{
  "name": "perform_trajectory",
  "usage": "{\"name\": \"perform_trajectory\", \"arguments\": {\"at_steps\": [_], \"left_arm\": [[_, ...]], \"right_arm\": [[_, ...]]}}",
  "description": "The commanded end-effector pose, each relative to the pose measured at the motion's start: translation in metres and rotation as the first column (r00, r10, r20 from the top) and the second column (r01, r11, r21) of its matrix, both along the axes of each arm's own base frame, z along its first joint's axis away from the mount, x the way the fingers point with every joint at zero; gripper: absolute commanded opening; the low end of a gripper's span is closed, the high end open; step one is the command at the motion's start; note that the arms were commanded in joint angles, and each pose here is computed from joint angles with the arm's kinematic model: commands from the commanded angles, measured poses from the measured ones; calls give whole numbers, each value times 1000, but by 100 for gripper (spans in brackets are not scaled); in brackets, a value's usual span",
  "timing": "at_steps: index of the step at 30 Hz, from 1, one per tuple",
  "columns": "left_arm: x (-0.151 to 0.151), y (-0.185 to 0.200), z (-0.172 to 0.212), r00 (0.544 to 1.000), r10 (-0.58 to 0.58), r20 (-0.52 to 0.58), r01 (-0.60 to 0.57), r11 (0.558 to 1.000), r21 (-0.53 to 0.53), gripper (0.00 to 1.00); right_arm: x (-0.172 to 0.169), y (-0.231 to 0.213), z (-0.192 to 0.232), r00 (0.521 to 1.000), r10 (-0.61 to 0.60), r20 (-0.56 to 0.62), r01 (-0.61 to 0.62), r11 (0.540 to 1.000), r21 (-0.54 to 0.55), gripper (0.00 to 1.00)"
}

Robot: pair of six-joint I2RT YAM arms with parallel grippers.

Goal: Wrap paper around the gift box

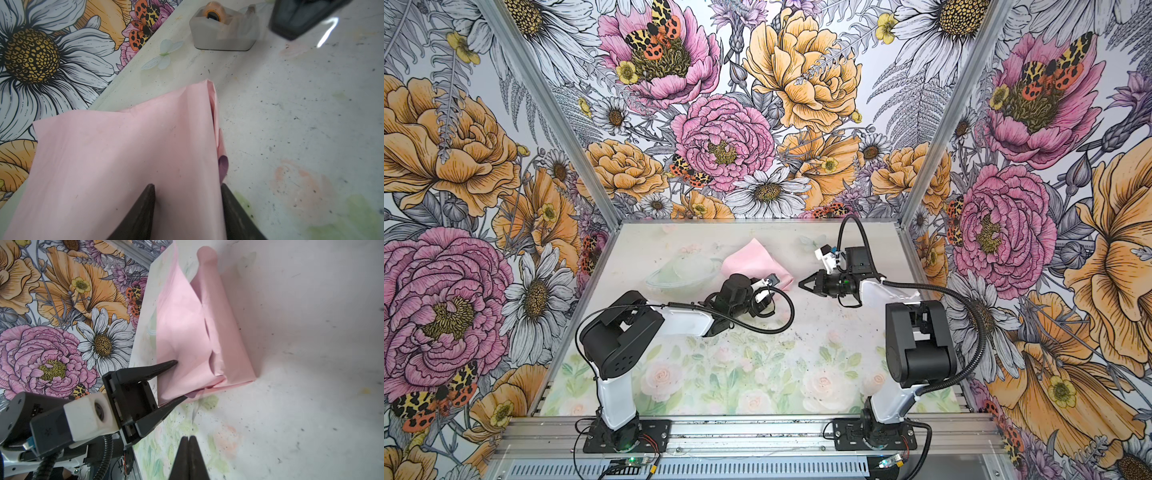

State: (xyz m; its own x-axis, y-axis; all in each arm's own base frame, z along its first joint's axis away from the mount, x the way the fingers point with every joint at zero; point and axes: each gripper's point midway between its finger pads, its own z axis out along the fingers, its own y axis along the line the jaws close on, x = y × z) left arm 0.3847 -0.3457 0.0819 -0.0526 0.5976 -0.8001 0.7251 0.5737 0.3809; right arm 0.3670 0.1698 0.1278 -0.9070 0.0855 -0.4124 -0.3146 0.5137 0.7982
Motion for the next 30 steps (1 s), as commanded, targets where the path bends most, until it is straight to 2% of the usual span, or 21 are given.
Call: {"name": "perform_trajectory", "arguments": {"at_steps": [1,17,30], "left_arm": [[-39,23,-88,965,-7,-261,46,989,142,49],[-40,23,-89,964,-8,-265,46,990,135,49],[-40,23,-89,964,-9,-264,46,990,134,49]], "right_arm": [[3,17,5,996,73,49,-75,997,32,0],[-2,53,-1,982,185,42,-187,981,54,0],[9,54,-27,987,160,-10,-160,987,29,0]]}}
